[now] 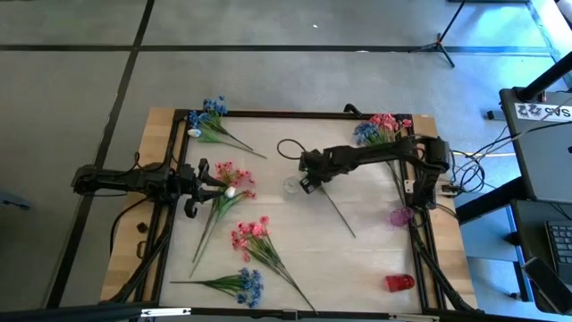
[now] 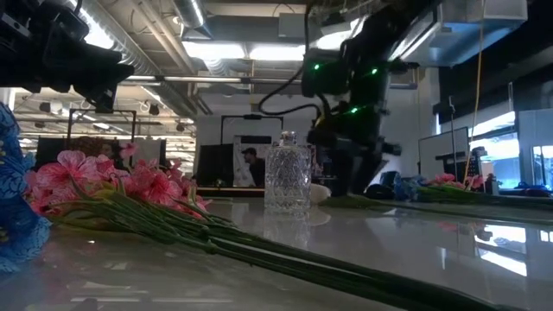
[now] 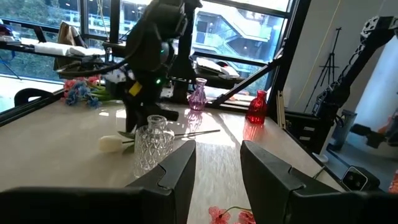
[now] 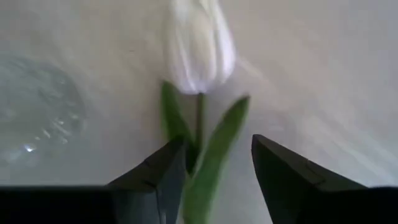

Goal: Sort flowers into vase by color
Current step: Put the top right white flower into the transparent vase, then adjust the purple vase

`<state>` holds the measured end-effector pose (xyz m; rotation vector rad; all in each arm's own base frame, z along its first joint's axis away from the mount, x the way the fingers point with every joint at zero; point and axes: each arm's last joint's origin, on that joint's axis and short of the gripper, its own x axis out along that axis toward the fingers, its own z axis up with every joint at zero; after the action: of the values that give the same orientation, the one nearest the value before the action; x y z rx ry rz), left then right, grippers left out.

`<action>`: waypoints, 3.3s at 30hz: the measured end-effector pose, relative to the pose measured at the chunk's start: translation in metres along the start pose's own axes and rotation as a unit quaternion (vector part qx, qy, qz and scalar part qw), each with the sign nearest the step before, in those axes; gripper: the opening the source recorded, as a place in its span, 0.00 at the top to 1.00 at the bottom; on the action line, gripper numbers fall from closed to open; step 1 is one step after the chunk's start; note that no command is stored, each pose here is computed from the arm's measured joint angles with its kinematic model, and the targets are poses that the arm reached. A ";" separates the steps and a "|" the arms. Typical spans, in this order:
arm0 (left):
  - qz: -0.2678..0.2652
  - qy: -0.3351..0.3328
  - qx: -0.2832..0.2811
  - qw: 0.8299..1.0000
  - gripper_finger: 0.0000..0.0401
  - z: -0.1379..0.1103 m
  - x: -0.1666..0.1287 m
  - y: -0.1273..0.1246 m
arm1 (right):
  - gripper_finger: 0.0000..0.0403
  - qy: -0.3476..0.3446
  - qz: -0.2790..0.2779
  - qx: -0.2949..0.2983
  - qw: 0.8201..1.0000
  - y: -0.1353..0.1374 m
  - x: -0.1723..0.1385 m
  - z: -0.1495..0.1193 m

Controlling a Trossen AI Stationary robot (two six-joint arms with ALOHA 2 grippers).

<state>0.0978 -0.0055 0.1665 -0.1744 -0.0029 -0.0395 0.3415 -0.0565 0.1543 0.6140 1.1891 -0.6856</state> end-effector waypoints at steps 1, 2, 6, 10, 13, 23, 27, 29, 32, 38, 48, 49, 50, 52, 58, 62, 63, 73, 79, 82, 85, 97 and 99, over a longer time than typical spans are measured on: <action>0.000 0.000 0.000 1.000 0.69 0.000 0.000 0.000 | 0.56 0.006 0.001 -0.004 1.000 -0.001 0.002 -0.002; 0.000 0.000 0.000 1.000 0.69 0.000 0.000 0.000 | 0.56 0.011 0.001 -0.010 1.000 0.000 0.005 -0.004; 0.000 0.001 0.000 1.000 0.69 0.000 0.000 0.000 | 0.61 0.010 0.001 -0.017 1.000 0.002 0.012 -0.003; 0.000 0.001 0.000 1.000 0.69 0.000 0.000 0.000 | 0.73 0.006 -0.006 -0.021 1.000 0.002 0.013 -0.002; 0.000 0.000 0.000 1.000 0.69 0.000 0.000 0.000 | 0.89 -0.001 -0.011 -0.019 1.000 0.002 0.011 -0.002; 0.000 0.001 0.000 1.000 0.69 0.000 0.000 0.000 | 0.97 -0.094 -0.036 -0.018 0.995 -0.010 -0.047 0.002; 0.000 0.001 0.000 1.000 0.69 0.000 0.000 0.000 | 0.97 -0.207 -0.001 -0.010 0.978 -0.008 -0.089 0.008; 0.000 0.001 0.000 1.000 0.69 0.000 0.000 0.000 | 0.97 -0.279 0.030 -0.026 0.960 0.001 -0.110 0.010; 0.000 0.000 0.000 1.000 0.69 0.000 0.000 0.000 | 0.99 -0.381 0.096 -0.053 0.918 0.020 -0.139 0.011; 0.004 -0.001 0.000 1.000 0.69 0.000 0.000 0.000 | 0.98 -0.531 0.178 -0.116 0.820 0.054 -0.180 0.004; 0.005 -0.001 0.000 1.000 0.69 0.000 0.000 0.000 | 0.98 -0.621 0.122 -0.118 0.765 0.060 -0.196 0.005; 0.005 -0.001 0.000 1.000 0.69 0.000 0.000 0.000 | 0.98 -0.630 0.127 -0.112 0.758 0.060 -0.199 0.006; 0.005 -0.001 0.000 1.000 0.69 0.000 0.000 0.000 | 0.98 -0.640 0.133 -0.103 0.750 0.059 -0.202 0.007; 0.005 -0.001 0.000 1.000 0.69 0.000 0.000 0.000 | 0.98 -0.649 0.136 -0.101 0.741 0.059 -0.205 0.007; 0.005 -0.001 0.000 1.000 0.69 0.000 0.000 0.000 | 0.98 -0.641 0.140 -0.102 0.748 0.062 -0.200 0.007; 0.005 -0.001 0.000 1.000 0.69 0.000 0.000 0.000 | 0.98 -0.623 0.129 -0.117 0.763 0.069 -0.181 0.009; 0.005 -0.001 0.000 1.000 0.69 0.000 0.000 0.000 | 0.98 -0.621 0.128 -0.119 0.764 0.071 -0.178 0.009; 0.005 -0.001 0.000 1.000 0.69 0.000 0.000 0.000 | 0.96 -0.593 0.117 -0.133 0.785 0.075 -0.161 0.009; 0.005 -0.001 0.000 1.000 0.69 0.000 0.000 0.000 | 0.86 -0.551 0.127 -0.151 0.811 0.077 -0.152 0.003; 0.005 -0.001 0.000 1.000 0.69 0.000 0.000 0.000 | 0.78 -0.525 0.130 -0.155 0.826 0.076 -0.146 0.001; 0.005 -0.001 0.000 1.000 0.69 0.000 0.000 0.000 | 0.70 -0.508 0.131 -0.150 0.838 0.074 -0.145 -0.001; 0.005 -0.001 0.000 1.000 0.69 0.000 0.000 0.000 | 0.46 -0.434 0.071 -0.127 0.889 0.040 -0.165 -0.019; 0.005 -0.001 0.000 1.000 0.69 0.000 0.000 0.000 | 0.45 -0.419 0.025 -0.096 0.903 0.028 -0.166 -0.022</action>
<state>0.0978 -0.0052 0.1664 -0.1746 -0.0042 -0.0287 0.3122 0.0030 0.3101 0.1331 0.4198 -0.6734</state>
